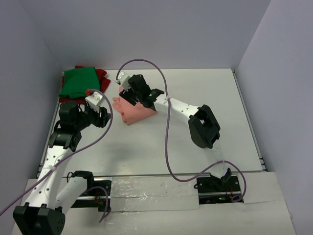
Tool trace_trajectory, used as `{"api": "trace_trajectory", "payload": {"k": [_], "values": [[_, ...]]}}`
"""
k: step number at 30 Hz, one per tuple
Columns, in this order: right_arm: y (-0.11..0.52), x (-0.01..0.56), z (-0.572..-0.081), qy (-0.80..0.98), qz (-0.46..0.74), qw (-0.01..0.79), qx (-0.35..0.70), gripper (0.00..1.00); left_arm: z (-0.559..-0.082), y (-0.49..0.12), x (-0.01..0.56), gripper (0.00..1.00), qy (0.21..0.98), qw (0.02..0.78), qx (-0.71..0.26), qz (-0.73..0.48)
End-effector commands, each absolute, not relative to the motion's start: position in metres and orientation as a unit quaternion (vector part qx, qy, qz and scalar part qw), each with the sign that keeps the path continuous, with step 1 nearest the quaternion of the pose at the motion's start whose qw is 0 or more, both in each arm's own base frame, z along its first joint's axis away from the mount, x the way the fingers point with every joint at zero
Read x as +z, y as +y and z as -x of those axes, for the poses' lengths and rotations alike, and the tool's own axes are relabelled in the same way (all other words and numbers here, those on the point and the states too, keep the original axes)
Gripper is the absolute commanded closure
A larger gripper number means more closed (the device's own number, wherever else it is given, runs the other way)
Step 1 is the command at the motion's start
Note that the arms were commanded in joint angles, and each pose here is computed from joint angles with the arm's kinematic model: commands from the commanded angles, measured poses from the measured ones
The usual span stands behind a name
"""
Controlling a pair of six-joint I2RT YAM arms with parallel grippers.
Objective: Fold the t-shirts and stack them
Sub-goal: Fold the long partially folded tshirt into a neat square, then put the neatly folded tshirt into the corner of the board with the right arm
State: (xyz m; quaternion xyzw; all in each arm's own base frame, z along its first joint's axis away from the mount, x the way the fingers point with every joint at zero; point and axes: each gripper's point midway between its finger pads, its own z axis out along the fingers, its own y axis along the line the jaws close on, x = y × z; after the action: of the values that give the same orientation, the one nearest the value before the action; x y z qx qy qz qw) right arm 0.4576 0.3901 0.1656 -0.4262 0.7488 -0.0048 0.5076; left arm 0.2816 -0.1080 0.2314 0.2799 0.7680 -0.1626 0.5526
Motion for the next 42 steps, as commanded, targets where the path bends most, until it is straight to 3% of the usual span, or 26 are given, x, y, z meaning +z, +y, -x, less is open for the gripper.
{"api": "trace_trajectory", "payload": {"k": [1, 3, 4, 7, 10, 12, 16, 22, 28, 34, 37, 42], "values": [[0.392, 0.165, -0.440, 0.768, 0.424, 0.473, 0.083, 0.19, -0.295, -0.092, 0.246, 0.39, 0.761, 0.591, -0.129, -0.236], [0.391, 0.161, -0.442, 0.772, 0.425, 0.465, 0.084, 0.25, -0.300, -0.082, 0.248, 0.39, 0.766, 0.597, -0.110, -0.211], [0.392, 0.158, -0.444, 0.777, 0.417, 0.464, 0.080, 0.36, -0.302, -0.080, 0.250, 0.39, 0.765, 0.601, -0.107, -0.204], [0.395, 0.149, -0.447, 0.791, 0.414, 0.442, 0.087, 0.54, -0.306, -0.073, 0.250, 0.39, 0.769, 0.604, -0.097, -0.188], [0.398, 0.138, -0.447, 0.804, 0.411, 0.419, 0.097, 0.63, -0.309, -0.067, 0.250, 0.39, 0.772, 0.605, -0.089, -0.176], [0.401, 0.128, -0.445, 0.811, 0.415, 0.398, 0.103, 0.64, -0.310, -0.066, 0.248, 0.39, 0.772, 0.604, -0.088, -0.175], [0.405, 0.108, -0.434, 0.824, 0.415, 0.365, 0.128, 0.81, -0.312, -0.063, 0.250, 0.39, 0.772, 0.607, -0.085, -0.168], [0.401, 0.069, -0.418, 0.875, 0.393, 0.256, 0.118, 0.83, -0.313, -0.059, 0.249, 0.39, 0.776, 0.604, -0.080, -0.162], [0.375, 0.015, -0.371, 0.902, 0.394, 0.135, 0.113, 0.84, -0.316, -0.057, 0.250, 0.39, 0.776, 0.605, -0.077, -0.159], [0.391, 0.018, -0.314, 0.878, 0.425, 0.053, 0.215, 0.89, -0.315, -0.058, 0.253, 0.40, 0.774, 0.607, -0.079, -0.159], [0.408, 0.027, -0.281, 0.838, 0.489, 0.055, 0.235, 0.90, -0.317, -0.050, 0.261, 0.40, 0.770, 0.619, -0.065, -0.143], [0.441, 0.049, -0.233, 0.751, 0.604, 0.132, 0.231, 0.93, -0.320, -0.025, 0.281, 0.40, 0.759, 0.645, -0.015, -0.089]]}}
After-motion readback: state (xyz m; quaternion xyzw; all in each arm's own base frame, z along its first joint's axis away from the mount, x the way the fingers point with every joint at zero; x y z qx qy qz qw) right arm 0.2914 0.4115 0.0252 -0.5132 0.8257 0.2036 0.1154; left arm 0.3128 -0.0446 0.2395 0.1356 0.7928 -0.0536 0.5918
